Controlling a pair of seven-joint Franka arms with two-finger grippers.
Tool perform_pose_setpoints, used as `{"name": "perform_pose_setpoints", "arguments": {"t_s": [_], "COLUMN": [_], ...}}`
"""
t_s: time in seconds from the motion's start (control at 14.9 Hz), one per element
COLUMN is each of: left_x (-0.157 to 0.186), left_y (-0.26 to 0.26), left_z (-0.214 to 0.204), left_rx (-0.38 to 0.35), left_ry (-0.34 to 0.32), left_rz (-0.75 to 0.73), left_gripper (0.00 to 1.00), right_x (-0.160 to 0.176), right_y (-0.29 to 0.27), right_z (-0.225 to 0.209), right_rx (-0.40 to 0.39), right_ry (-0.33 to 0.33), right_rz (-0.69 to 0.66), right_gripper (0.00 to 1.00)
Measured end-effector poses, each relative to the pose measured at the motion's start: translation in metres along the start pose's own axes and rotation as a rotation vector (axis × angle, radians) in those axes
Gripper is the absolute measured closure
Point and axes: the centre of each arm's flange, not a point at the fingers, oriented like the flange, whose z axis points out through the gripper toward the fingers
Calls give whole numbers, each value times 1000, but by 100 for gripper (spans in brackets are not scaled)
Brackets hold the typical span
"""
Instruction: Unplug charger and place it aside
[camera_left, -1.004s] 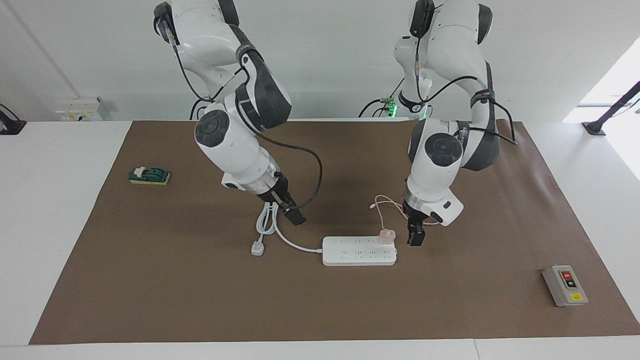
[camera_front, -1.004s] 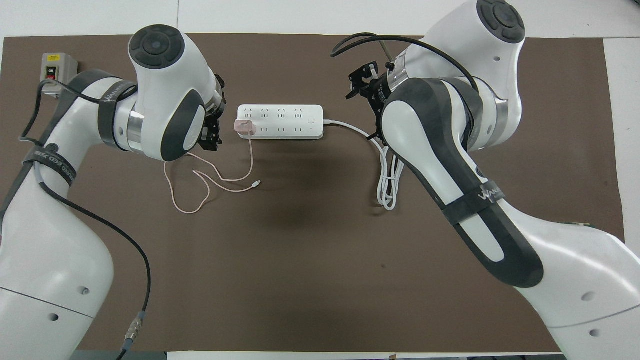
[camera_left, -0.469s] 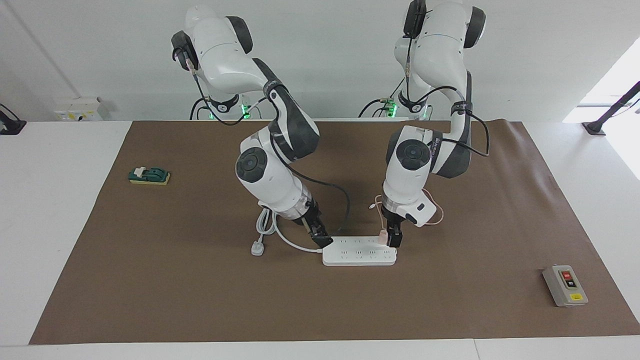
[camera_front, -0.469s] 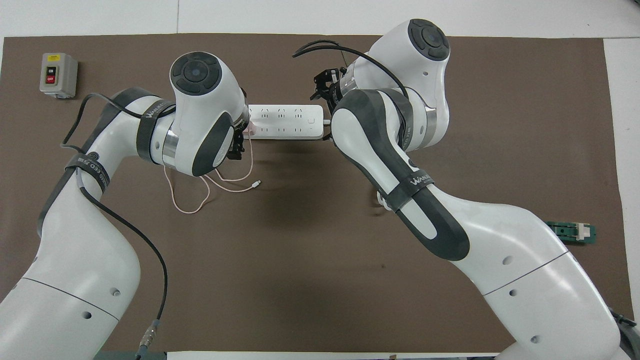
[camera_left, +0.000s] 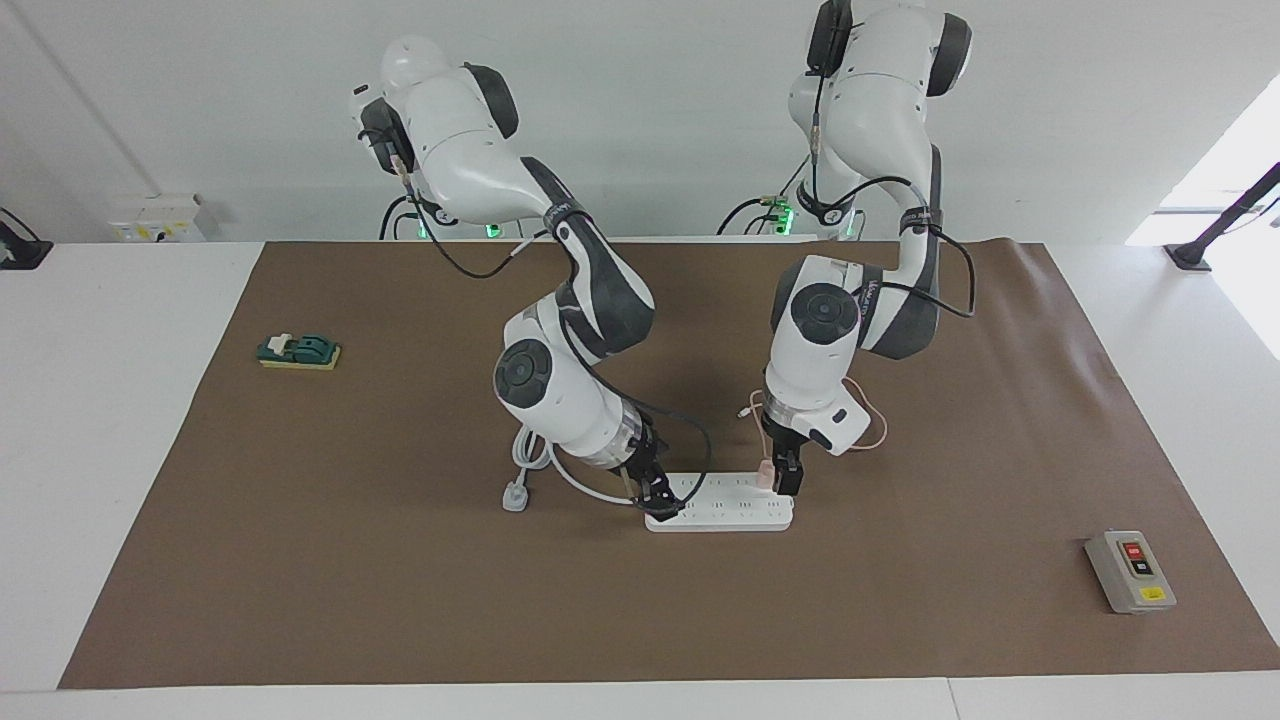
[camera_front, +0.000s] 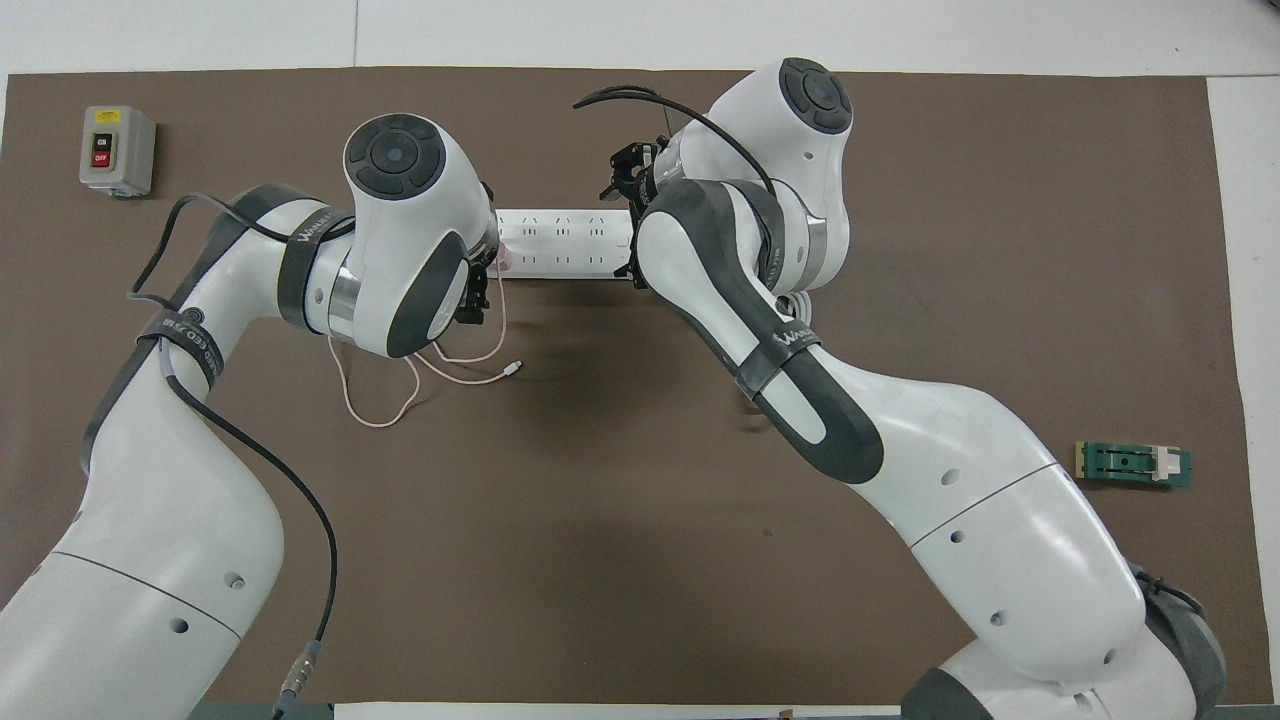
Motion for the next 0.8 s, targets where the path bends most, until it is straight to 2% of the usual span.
{"name": "perform_pose_setpoints", "arguments": {"t_s": [0.33,0.54,0.8], "left_x": [0,0,-1], "left_y": [0,1,2], "left_z": [1,0,0], "left_rx": [-5,-13,-21], "left_ry": [-1,-4,-7], "left_rz": [0,0,0], "left_gripper": [3,4,8], "right_x": [11,10,15], "right_y": [-5,-9,-10], "right_z": [4,1,2], "right_rx": [20,59,62], "right_ry": [-4,-44,-55], "right_rz": [25,48,47], "right_gripper": [0,0,0]}}
